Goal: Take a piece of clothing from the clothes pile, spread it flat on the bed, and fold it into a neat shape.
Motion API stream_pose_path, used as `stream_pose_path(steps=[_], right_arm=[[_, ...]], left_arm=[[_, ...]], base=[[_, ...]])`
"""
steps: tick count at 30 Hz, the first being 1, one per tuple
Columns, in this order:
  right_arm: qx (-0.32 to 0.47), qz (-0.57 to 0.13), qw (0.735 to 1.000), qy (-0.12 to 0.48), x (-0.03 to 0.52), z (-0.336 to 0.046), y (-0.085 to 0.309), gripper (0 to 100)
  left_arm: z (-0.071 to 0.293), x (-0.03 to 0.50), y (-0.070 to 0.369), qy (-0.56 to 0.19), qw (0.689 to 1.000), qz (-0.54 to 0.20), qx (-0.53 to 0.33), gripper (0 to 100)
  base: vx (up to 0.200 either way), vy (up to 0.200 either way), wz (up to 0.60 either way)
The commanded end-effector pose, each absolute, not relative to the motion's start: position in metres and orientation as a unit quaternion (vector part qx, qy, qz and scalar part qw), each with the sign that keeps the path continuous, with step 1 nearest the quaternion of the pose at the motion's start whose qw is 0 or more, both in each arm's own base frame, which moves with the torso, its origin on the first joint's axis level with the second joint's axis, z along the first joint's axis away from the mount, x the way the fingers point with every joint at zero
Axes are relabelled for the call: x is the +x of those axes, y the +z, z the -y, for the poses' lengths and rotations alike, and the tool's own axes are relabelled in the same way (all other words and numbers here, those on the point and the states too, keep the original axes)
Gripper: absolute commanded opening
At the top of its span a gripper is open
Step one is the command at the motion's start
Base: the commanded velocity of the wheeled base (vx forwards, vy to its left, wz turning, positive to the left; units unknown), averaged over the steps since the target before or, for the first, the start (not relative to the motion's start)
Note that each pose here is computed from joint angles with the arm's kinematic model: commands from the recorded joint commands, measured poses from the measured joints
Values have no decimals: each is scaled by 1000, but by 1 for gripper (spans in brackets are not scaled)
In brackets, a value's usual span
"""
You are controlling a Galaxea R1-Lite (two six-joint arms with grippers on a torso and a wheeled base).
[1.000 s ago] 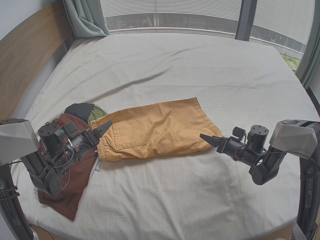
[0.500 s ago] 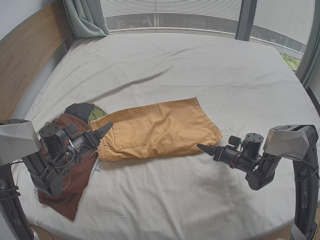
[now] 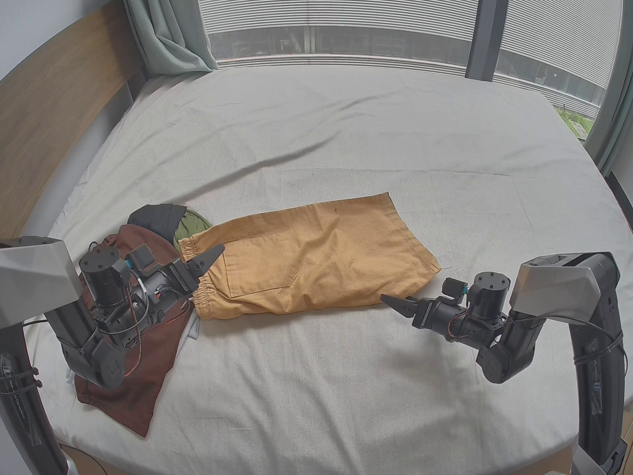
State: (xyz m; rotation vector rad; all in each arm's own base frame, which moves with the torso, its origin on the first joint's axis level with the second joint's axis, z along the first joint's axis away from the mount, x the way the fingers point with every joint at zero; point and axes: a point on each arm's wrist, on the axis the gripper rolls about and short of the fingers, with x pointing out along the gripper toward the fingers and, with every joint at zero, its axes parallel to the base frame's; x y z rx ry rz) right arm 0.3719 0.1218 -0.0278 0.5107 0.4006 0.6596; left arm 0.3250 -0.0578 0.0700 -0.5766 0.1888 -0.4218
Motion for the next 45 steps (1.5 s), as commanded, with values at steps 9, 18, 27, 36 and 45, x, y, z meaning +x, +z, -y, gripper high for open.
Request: stream_pose_path(steps=[9, 18, 27, 36, 45], right_arm=[[264, -194, 893, 309, 389, -142, -45, 100], [290, -196, 881, 317, 401, -166, -51, 100], [315, -191, 876, 311, 407, -176, -48, 100], [318, -196, 874, 310, 406, -176, -52, 100], [320, -197, 873, 310, 406, -177, -52, 0]], left_arm=[[57, 325, 69, -205, 933, -93, -282, 100], [57, 326, 70, -205, 933, -92, -282, 100], [56, 326, 69, -204, 933, -93, -283, 100], [57, 326, 69, -205, 933, -92, -283, 100], [57, 326, 67, -204, 932, -96, -283, 100]], base=[[0, 0, 0], [0, 0, 0], [0, 0, 0], [0, 0, 0], [0, 0, 0]])
